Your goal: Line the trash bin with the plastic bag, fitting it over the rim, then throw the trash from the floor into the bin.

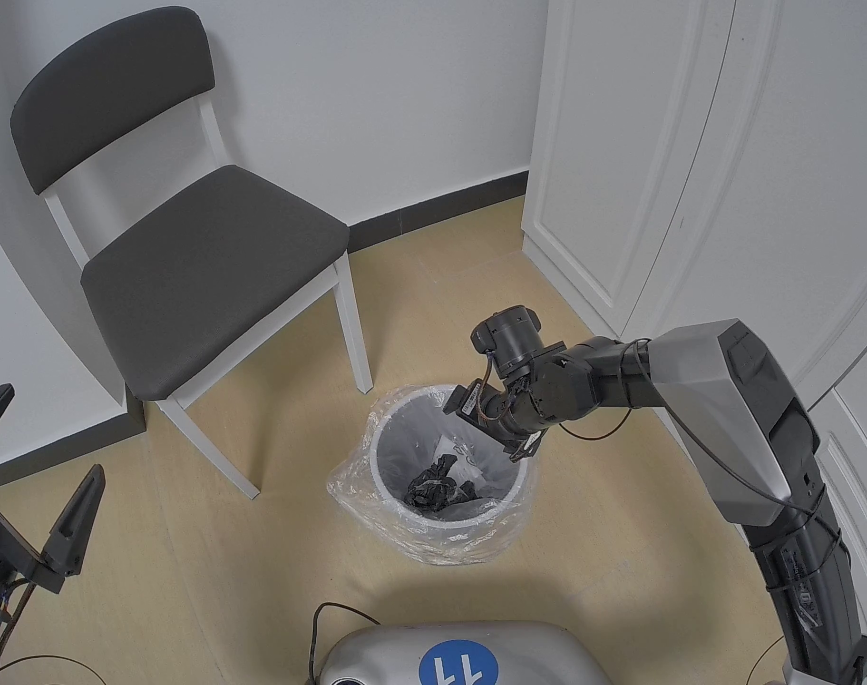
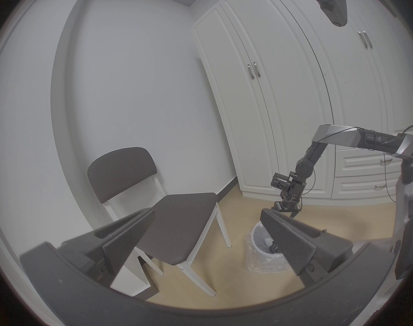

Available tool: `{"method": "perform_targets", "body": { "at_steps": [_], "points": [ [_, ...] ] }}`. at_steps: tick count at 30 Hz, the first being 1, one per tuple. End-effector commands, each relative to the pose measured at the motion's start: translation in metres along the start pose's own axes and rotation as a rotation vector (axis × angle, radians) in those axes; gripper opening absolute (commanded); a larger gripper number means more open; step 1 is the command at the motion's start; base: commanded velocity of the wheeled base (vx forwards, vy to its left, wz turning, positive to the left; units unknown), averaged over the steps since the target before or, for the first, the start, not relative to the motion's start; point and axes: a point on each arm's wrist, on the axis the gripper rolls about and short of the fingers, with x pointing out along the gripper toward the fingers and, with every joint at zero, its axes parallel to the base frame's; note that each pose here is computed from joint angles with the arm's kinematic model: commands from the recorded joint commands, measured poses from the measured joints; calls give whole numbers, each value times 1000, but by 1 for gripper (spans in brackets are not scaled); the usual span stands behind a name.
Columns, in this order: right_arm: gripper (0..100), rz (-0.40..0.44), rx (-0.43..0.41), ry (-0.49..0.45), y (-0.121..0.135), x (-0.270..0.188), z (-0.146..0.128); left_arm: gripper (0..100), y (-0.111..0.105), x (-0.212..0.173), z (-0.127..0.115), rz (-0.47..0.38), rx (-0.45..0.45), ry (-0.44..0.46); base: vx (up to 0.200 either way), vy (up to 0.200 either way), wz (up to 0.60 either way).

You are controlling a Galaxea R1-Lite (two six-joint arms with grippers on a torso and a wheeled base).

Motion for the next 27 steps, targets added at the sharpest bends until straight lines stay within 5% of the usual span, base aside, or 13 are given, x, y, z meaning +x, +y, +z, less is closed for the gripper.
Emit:
{"method": "perform_targets", "body": {
  "at_steps": [1, 8, 14, 20, 27],
  "points": [
    [100, -60, -61, -29, 2, -15, 4, 100, 0, 1, 0, -1, 1, 2, 0, 0, 0],
    [100, -203, -179, -156, -16, -15, 26, 100, 0, 1, 0, -1, 1, 2, 0, 0, 0],
    [100, -277, -186, -154, -54, -6, 58, 100, 0, 0, -1, -2, 1, 4, 0, 0, 0],
    [100, -358, -208, -104, -92, 24, 61, 100, -1, 1, -2, -5, 2, 11, 0, 0, 0],
    [100, -249, -168, 11, -110, 37, 63, 100, -1, 1, -3, -7, 3, 15, 0, 0, 0]
  ]
}}
